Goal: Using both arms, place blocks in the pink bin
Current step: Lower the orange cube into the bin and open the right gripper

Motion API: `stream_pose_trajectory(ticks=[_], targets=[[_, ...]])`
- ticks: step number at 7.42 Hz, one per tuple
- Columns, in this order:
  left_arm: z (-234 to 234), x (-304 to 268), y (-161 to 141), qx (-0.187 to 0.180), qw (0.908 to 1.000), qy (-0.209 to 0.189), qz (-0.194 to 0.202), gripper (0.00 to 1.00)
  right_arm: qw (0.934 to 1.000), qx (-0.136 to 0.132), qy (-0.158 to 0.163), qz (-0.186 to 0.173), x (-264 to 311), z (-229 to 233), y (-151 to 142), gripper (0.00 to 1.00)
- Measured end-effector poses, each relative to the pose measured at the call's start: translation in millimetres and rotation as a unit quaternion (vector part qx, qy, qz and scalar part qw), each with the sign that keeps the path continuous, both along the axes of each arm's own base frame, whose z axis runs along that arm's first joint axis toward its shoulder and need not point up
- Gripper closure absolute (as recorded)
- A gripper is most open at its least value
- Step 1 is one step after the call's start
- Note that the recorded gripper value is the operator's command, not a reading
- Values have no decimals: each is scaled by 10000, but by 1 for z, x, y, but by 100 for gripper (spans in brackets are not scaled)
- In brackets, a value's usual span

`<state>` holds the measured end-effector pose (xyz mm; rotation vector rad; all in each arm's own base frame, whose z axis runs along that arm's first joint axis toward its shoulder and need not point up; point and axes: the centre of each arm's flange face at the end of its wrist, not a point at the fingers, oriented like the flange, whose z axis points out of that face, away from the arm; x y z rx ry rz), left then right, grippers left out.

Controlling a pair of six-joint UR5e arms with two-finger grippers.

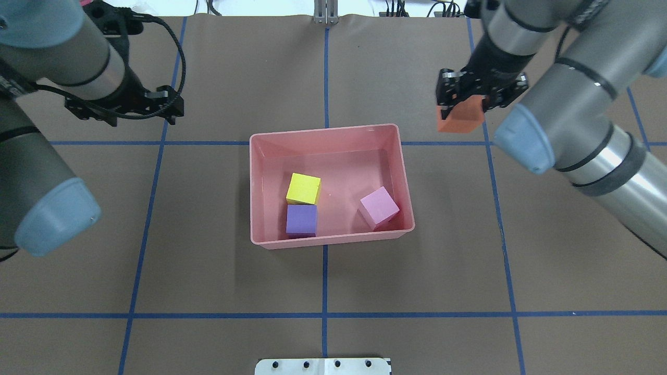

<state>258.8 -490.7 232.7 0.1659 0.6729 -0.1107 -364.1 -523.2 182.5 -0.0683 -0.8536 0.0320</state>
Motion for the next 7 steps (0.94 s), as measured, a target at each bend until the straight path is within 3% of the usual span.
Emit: stream_pose_trajectory(ticks=[3, 5, 7], targets=[[54, -54, -11, 170, 9994, -47, 292, 0, 9996, -221, -144, 109, -104, -39, 65, 100], [65, -59, -12, 198, 9993, -45, 304, 0, 9996, -229, -138, -63, -133, -39, 90, 1], [68, -59, -13, 187, 9993, -52, 305, 0, 9996, -173, -198, -127, -147, -33, 95, 0]])
